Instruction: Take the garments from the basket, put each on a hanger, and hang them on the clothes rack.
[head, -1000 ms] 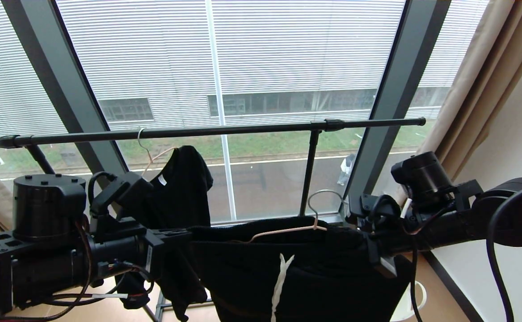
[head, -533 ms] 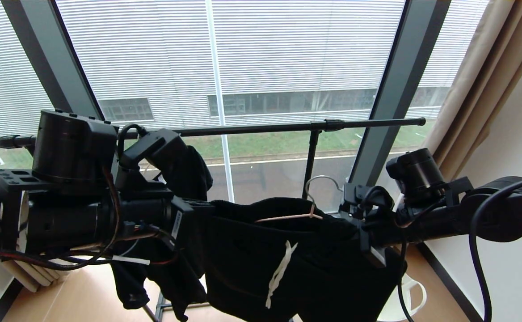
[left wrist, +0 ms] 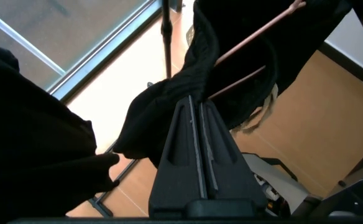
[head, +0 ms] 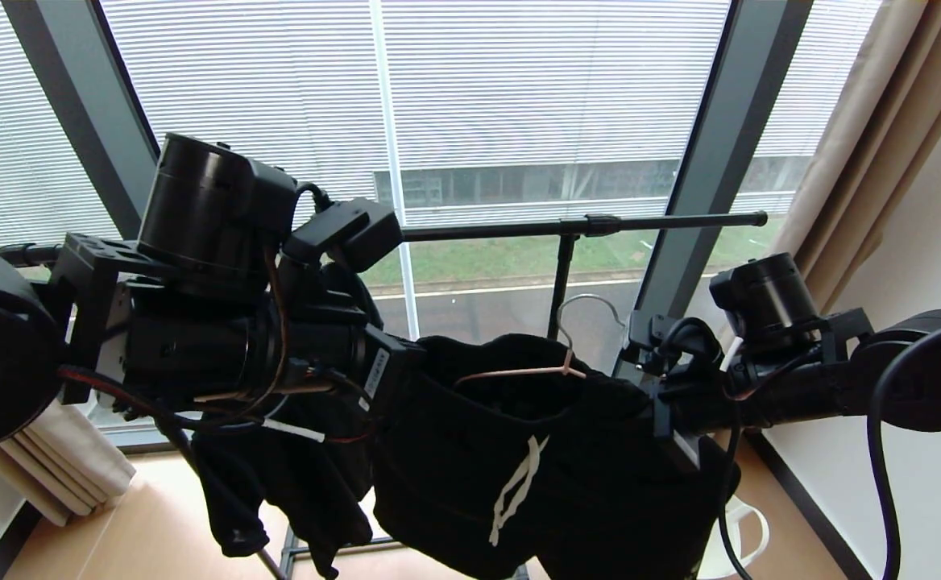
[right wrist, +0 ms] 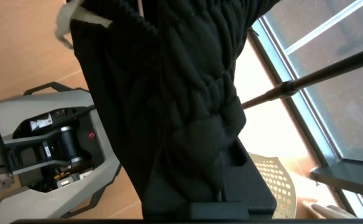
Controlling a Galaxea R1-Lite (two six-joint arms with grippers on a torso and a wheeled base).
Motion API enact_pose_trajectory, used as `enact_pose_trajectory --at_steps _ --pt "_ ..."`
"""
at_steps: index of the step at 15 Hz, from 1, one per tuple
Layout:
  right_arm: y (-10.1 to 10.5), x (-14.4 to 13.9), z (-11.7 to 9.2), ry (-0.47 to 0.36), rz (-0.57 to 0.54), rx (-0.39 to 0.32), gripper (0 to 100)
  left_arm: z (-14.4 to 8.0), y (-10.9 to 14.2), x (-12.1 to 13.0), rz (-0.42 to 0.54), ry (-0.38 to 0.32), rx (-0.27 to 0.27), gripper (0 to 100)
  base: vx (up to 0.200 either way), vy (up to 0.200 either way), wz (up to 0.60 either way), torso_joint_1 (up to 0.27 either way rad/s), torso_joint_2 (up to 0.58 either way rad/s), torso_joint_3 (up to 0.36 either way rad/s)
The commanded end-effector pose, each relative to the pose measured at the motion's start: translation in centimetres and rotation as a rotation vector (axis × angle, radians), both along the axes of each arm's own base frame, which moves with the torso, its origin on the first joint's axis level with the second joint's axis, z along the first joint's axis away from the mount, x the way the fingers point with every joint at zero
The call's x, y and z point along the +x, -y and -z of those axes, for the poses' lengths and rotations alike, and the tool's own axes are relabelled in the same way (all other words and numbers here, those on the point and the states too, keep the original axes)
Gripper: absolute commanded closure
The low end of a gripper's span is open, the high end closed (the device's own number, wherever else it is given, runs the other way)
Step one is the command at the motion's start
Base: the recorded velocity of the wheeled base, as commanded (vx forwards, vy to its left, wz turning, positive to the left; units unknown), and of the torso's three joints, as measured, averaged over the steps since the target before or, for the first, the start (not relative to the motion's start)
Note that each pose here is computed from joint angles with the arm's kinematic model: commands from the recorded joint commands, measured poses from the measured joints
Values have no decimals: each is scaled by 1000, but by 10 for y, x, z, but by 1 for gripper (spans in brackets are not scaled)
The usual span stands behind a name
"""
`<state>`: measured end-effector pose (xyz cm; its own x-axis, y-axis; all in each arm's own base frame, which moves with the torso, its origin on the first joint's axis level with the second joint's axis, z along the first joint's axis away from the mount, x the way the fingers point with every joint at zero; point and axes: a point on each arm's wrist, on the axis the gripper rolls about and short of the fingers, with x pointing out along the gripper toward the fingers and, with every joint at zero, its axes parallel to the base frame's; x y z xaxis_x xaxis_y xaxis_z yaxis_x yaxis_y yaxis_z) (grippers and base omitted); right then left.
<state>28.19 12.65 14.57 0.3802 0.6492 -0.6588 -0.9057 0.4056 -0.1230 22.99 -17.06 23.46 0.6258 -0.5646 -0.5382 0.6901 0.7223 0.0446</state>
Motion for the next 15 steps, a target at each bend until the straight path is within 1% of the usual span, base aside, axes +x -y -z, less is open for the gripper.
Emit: enact_pose_trajectory --at_steps 1,3,5,6,7,9,13,14,15 --pt "-3 -4 -3 7 -13 5 100 -5 13 6 22 -5 8 100 0 0 0 0 0 0" --pt "-4 -4 -3 3 -14 8 100 -8 21 3 53 1 8 100 0 0 0 0 0 0" --pt "-4 -3 -2 -3 -9 10 100 -6 31 8 78 9 23 100 0 0 0 0 0 0" --pt "-4 -3 -2 -4 -8 10 100 -7 33 9 82 14 21 100 0 0 0 0 0 0" --pt "-4 -3 -1 -10 -5 11 100 -11 41 10 98 22 14 100 0 0 0 0 0 0" --pt "-5 -2 -1 -12 -7 13 100 -10 51 10 123 -12 44 100 0 0 0 0 0 0" --pt "-6 0 -5 2 -6 24 100 -6 56 7 143 -21 61 100 0 0 0 0 0 0" --pt "-6 1 -5 4 2 36 100 -5 59 4 155 -25 65 100 0 0 0 0 0 0" --pt "-7 2 -6 -5 30 63 100 -3 61 5 162 -26 73 100 0 0 0 0 0 0"
